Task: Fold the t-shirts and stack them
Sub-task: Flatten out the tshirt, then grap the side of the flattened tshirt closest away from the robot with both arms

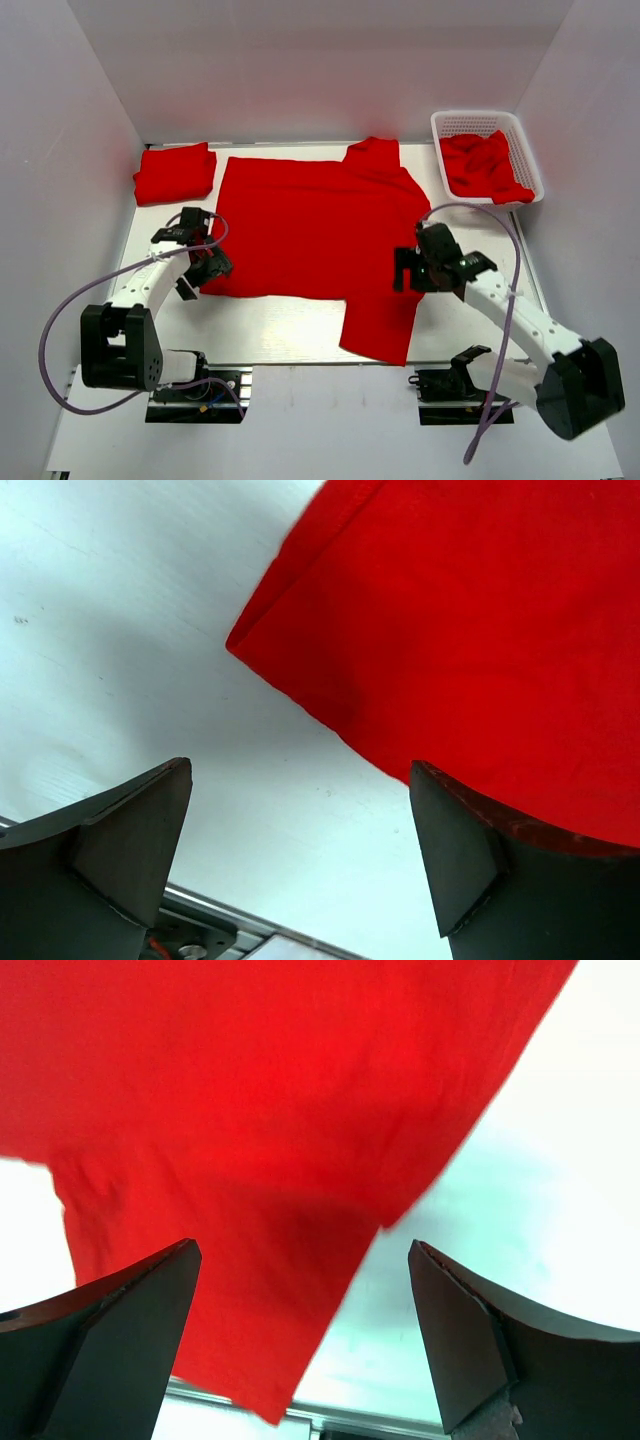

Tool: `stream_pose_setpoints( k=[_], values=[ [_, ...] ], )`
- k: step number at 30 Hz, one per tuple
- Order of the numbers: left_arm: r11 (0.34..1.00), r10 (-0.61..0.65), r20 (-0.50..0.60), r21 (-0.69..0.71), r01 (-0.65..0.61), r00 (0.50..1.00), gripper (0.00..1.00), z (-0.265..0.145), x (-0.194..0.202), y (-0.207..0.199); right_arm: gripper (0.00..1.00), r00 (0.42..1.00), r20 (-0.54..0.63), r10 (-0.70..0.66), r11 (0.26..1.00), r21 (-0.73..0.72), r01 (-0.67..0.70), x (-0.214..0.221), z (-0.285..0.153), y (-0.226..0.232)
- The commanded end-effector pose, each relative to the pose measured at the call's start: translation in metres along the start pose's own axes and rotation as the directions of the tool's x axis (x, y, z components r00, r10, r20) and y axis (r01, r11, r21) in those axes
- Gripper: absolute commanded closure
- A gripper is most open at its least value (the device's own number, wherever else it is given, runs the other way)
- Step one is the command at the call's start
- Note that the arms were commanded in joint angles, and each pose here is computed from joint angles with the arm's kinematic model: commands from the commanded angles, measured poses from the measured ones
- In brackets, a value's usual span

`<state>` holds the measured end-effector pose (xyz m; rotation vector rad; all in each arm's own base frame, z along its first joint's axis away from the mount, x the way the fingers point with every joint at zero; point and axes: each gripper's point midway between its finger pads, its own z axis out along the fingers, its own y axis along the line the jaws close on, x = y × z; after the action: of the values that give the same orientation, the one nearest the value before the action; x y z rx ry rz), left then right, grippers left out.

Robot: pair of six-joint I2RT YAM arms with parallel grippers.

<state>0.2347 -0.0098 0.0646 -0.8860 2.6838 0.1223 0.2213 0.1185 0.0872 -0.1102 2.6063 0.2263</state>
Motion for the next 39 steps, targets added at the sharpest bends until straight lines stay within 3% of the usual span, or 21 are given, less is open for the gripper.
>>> stream_pose_setpoints(
  k=[1,10,15,20,24,27,28,30,36,39],
  values=[
    [0.992,-0.128,0.087,0.029,0.126,0.988,0.00,-0.001,-0.020,-0.002,0.10,0.997,-0.045,0.059,0.998,-0.023,-0.060,0.030,-0.003,0.001],
    [0.978,-0.201,0.035,-0.050,0.202,0.979,0.00,0.035,-0.024,0.009,0.10,0.994,-0.108,0.035,0.999,-0.034,-0.038,0.053,-0.006,0.001],
    [0.968,-0.243,0.063,-0.050,0.246,0.968,0.17,0.046,-0.029,0.019,0.10,0.993,-0.111,0.047,0.998,-0.042,-0.052,0.055,-0.006,0.004],
    [0.966,-0.249,0.044,-0.055,0.251,0.968,0.27,0.052,-0.026,0.020,0.10,0.990,-0.129,0.053,0.998,-0.020,-0.056,0.060,-0.005,0.000],
    [0.967,-0.250,0.032,-0.041,0.251,0.968,0.45,0.064,-0.016,0.019,0.10,0.992,-0.108,0.057,0.998,-0.014,-0.059,0.055,-0.009,0.000],
    [0.970,-0.240,0.026,-0.026,0.240,0.971,0.62,0.069,-0.015,0.017,0.10,0.991,-0.119,0.055,0.998,-0.015,-0.057,0.057,-0.010,-0.001],
    [0.973,-0.229,0.009,-0.028,0.229,0.973,0.81,0.073,-0.010,0.017,0.10,0.991,-0.124,0.057,0.998,-0.015,-0.060,0.058,-0.010,-0.001],
    [0.974,-0.225,-0.025,-0.029,0.225,0.974,0.99,0.080,-0.002,0.016,0.10,0.989,-0.138,0.059,0.998,-0.016,-0.062,0.063,-0.009,0.000],
    [0.978,-0.207,-0.032,-0.018,0.206,0.978,1.00,0.080,0.004,0.015,0.10,0.974,-0.215,0.075,0.995,-0.043,-0.086,0.085,-0.012,0.002],
    [0.978,-0.207,0.019,0.013,0.206,0.978,1.00,0.072,-0.003,0.015,0.10,0.954,-0.294,0.055,0.994,-0.074,-0.080,0.105,-0.014,0.007]
  ],
)
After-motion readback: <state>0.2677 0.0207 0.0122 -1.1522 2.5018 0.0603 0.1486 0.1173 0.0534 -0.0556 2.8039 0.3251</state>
